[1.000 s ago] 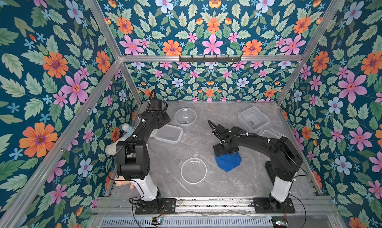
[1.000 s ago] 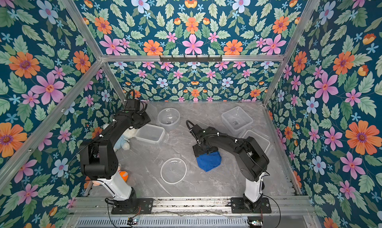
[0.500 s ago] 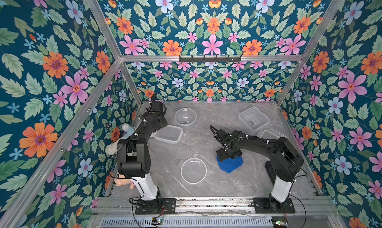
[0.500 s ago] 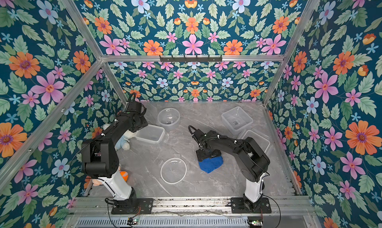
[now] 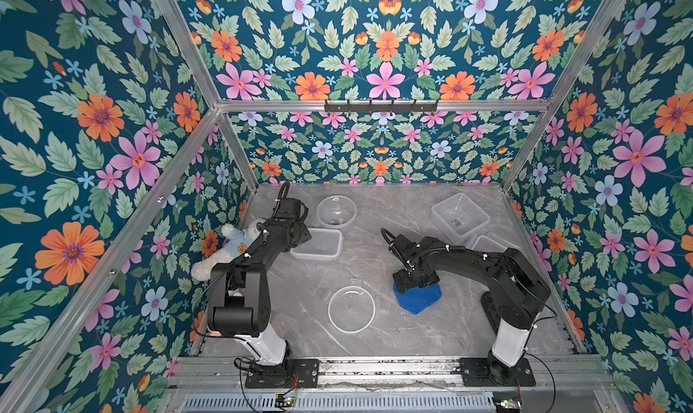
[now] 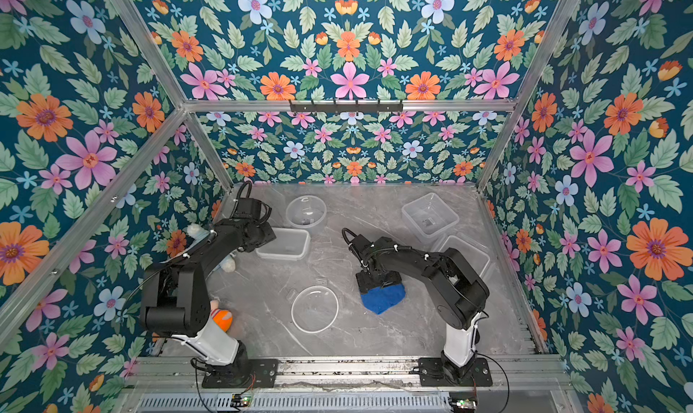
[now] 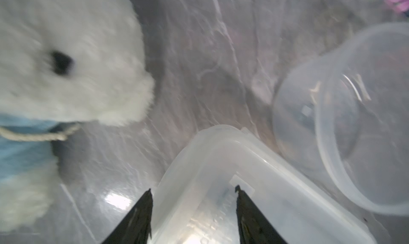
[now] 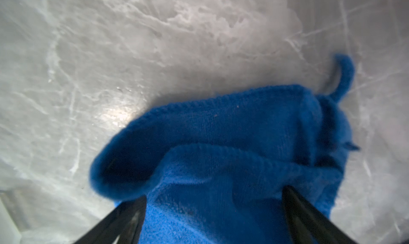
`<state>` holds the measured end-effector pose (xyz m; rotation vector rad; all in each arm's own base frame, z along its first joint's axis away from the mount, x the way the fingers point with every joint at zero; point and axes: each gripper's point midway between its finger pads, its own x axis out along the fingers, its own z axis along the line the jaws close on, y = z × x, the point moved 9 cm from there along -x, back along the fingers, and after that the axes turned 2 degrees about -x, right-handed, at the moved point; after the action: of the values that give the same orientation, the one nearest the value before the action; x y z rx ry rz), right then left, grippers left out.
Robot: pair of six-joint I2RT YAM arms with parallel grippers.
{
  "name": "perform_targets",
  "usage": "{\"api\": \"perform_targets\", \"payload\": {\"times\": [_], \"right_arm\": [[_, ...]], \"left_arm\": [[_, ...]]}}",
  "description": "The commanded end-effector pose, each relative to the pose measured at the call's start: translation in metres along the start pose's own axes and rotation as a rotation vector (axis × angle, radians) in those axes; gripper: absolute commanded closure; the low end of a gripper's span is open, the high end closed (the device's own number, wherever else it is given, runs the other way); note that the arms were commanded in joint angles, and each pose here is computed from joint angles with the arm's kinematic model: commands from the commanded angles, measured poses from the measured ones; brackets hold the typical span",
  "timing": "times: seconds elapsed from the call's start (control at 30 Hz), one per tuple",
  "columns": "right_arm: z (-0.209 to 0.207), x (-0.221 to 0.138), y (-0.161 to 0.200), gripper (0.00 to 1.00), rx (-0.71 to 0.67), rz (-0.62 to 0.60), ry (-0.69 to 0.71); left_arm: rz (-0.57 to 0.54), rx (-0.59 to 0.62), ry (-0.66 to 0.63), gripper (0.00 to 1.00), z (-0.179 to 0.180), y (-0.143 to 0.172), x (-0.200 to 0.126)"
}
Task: Wipe the insides of the lunch boxes
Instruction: Move the lunch box to the center of the board.
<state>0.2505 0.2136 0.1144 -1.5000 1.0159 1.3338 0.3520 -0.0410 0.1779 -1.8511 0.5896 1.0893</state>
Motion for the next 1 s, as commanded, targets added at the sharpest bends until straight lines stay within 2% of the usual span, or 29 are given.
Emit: {"api": "perform_targets", "payload": {"times": [0.0, 0.17, 0.37, 0.6, 0.8, 0.97], "right_arm": [[-0.002, 0.002, 0.003, 0.05, 0.007, 0.024, 0.017], [-0.011, 0.002, 0.002, 0.05, 0.036, 0.033, 0.019], [-0.026, -0.006, 0.003, 0.05, 0.091, 0.008, -0.073], [-0.043, -0.046, 0.013, 0.03, 0.133, -0.097, -0.147], [-0.064, -0.078, 0.018, 0.02, 0.162, -0.183, -0.132], [-0.062, -0.051, 0.009, 0.02, 0.138, -0.114, -0.081]], "left_arm": [[0.040, -0.035, 0.108, 0.39, -0.021, 0.015, -0.005], [0.067, -0.027, 0.200, 0.39, -0.059, 0.031, -0.005], [0.111, -0.007, 0.301, 0.39, -0.119, 0.035, 0.017], [0.142, 0.048, 0.375, 0.39, -0.180, 0.039, 0.033], [0.091, 0.084, 0.351, 0.36, -0.181, 0.029, 0.014], [0.071, 0.089, 0.358, 0.35, -0.172, 0.027, -0.009]]}}
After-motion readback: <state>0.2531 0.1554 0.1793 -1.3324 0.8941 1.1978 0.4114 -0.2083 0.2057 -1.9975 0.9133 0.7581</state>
